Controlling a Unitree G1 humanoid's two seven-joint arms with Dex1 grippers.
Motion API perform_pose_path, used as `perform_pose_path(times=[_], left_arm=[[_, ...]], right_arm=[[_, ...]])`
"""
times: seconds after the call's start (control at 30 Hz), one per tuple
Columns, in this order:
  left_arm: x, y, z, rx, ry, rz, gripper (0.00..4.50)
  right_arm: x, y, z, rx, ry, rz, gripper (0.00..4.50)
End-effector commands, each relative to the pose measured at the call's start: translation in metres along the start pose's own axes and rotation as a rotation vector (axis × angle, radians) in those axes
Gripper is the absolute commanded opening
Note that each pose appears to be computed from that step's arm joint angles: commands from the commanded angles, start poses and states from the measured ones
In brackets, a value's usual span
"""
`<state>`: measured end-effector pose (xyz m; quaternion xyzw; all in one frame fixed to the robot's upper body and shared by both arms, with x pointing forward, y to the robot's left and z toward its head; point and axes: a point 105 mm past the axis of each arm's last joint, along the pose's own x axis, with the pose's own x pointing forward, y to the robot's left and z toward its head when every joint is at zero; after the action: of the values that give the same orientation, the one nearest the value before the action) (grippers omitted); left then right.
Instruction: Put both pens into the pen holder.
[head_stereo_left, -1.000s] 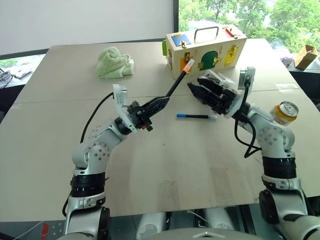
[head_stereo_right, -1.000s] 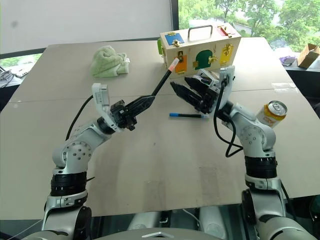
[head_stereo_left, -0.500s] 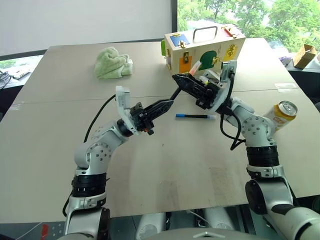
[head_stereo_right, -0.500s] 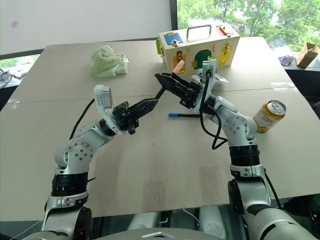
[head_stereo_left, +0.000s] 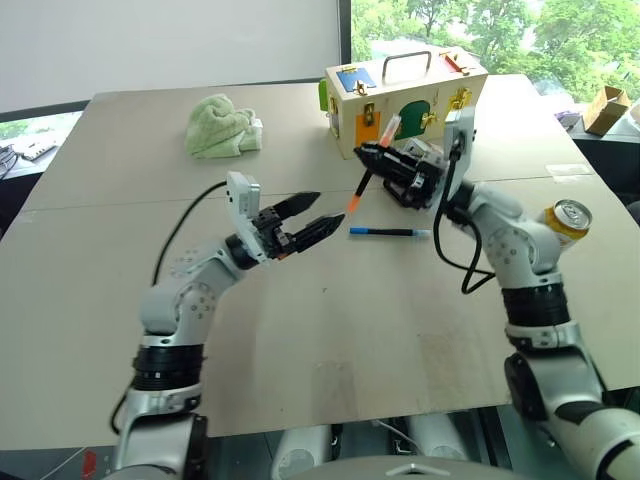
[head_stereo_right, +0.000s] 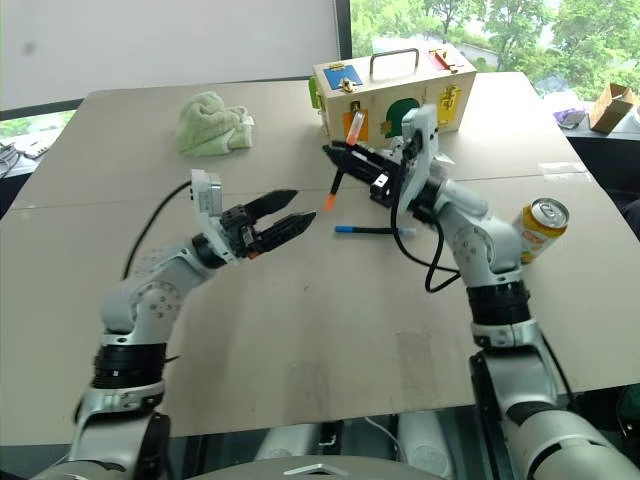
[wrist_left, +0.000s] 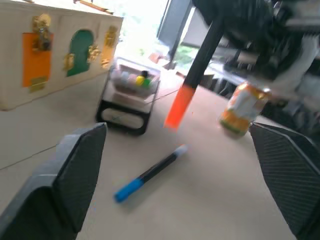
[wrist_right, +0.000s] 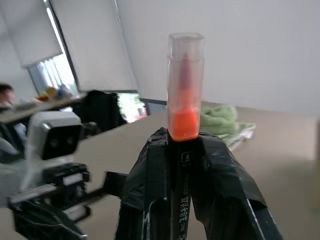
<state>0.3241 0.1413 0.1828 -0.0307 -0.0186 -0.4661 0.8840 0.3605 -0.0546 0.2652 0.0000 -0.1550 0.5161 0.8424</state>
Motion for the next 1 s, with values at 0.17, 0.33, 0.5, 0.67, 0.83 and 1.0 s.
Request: perform_pose_path(times=[0.17, 0.33, 0.5, 0.67, 0.83, 1.0], left_arm=[[-0.001, -0.027, 0.040, 0.352, 0.080, -0.103, 4.47], [0.005, -0.034, 0.042, 0.407, 0.090, -0.101, 4.47], [0.005, -0.037, 0.042, 0.403, 0.081, -0.099, 4.47], [0.005, -0.037, 0.042, 0.402, 0.079, -0.102, 4.47], [0.007, -0.035, 0.041, 0.404, 0.079, -0.096, 4.47], [0.008, -0.036, 0.041, 0.401, 0.075, -0.099, 4.47]], right_arm=[[0.010, -0.015, 0.011, -0.678, 0.254, 0.114, 0.13], [0.015, -0.034, 0.003, -0.807, 0.301, 0.058, 0.13], [0.017, -0.043, 0.002, -0.879, 0.322, 0.031, 0.13], [0.013, -0.049, -0.008, -0.860, 0.350, 0.018, 0.13], [0.008, -0.057, -0.020, -0.831, 0.383, -0.013, 0.13], [0.000, -0.078, -0.023, -0.858, 0.419, -0.130, 0.13]])
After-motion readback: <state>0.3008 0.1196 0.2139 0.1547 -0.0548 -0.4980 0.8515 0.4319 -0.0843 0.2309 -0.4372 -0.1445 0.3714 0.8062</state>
